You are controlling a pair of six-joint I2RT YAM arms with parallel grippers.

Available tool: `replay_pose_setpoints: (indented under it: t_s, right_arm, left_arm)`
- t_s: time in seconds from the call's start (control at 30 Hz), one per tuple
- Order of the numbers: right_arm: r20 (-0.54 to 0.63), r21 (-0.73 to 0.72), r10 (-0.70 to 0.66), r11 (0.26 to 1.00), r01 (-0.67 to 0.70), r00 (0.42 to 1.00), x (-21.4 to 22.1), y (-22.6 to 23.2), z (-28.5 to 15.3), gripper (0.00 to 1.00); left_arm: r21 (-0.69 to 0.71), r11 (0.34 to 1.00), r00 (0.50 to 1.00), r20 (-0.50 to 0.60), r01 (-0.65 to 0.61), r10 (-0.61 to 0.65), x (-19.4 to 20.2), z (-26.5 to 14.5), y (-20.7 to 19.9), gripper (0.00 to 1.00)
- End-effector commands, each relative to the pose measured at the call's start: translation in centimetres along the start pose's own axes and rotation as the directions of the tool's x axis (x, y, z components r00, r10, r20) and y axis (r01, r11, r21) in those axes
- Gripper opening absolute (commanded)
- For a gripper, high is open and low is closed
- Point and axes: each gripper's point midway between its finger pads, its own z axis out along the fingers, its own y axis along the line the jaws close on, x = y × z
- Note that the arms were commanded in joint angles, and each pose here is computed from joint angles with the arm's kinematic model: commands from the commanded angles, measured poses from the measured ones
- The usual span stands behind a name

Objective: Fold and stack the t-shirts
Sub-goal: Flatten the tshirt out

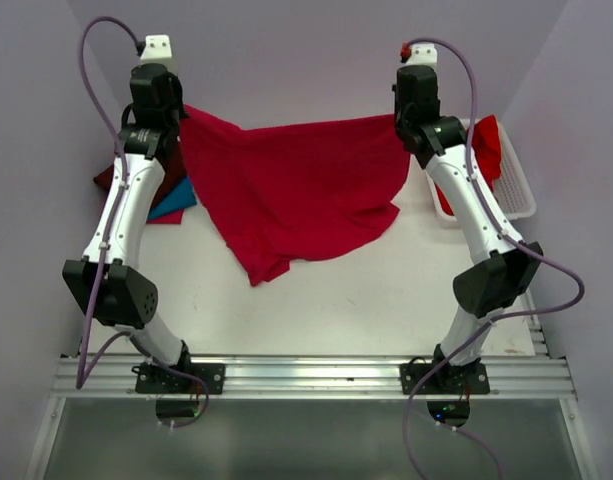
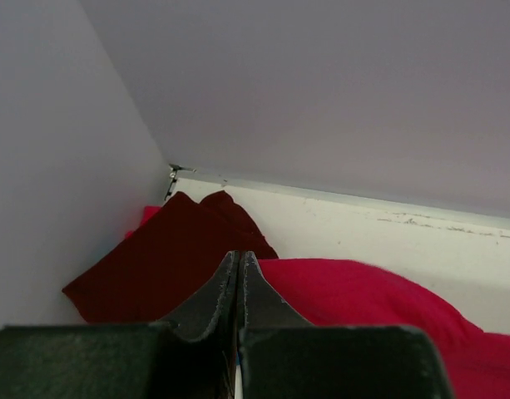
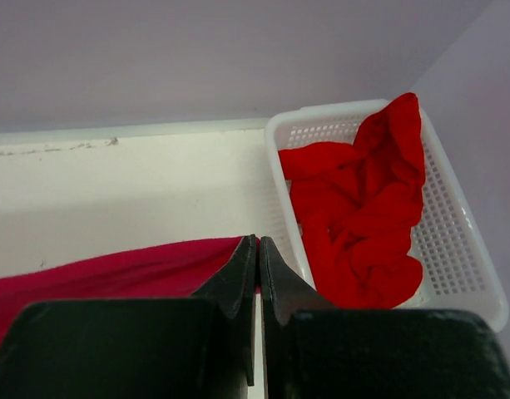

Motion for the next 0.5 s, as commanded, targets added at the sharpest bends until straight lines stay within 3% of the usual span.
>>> replay_pose_setpoints:
  t_s: [0.0,0.17,0.27,0.33,0.47]
  right_arm:
    - [0.074,-0.012,0.084,0.996,-0.083,0.994,-3.1,-0.5,-1.9,0.00]
    - [0.158,-0.034,0.120,0.993,-0.117,0.980,-5.3,-1.3,-4.5,0.00]
    - [0.216,-0.017,0.051,0.999,-0.048,0.975,-5.7,-0.5,-6.7,0.00]
    - [0.315,-0.016,0.076,0.997,-0.075,0.946,-7.9,-0.7,-10.7,0.00]
    - [0.440,-0.072,0.111,0.994,-0.088,0.891,-9.7,-1.0,-18.1,0.00]
  left_arm:
    - [0.069,0.995,0.989,0.123,0.076,-0.084,-4.3,-2.9,-1.1,0.00]
    - [0.083,0.995,0.978,0.195,0.059,-0.074,-6.0,-5.9,-0.3,0.00]
    - [0.032,0.999,0.965,0.261,0.011,-0.019,-7.8,-9.1,-0.4,0.00]
    - [0.055,0.998,0.957,0.290,-0.018,0.001,-8.5,-11.6,-2.0,0.00]
    - [0.102,0.994,0.916,0.394,0.034,-0.072,-11.1,-18.3,-0.4,0.00]
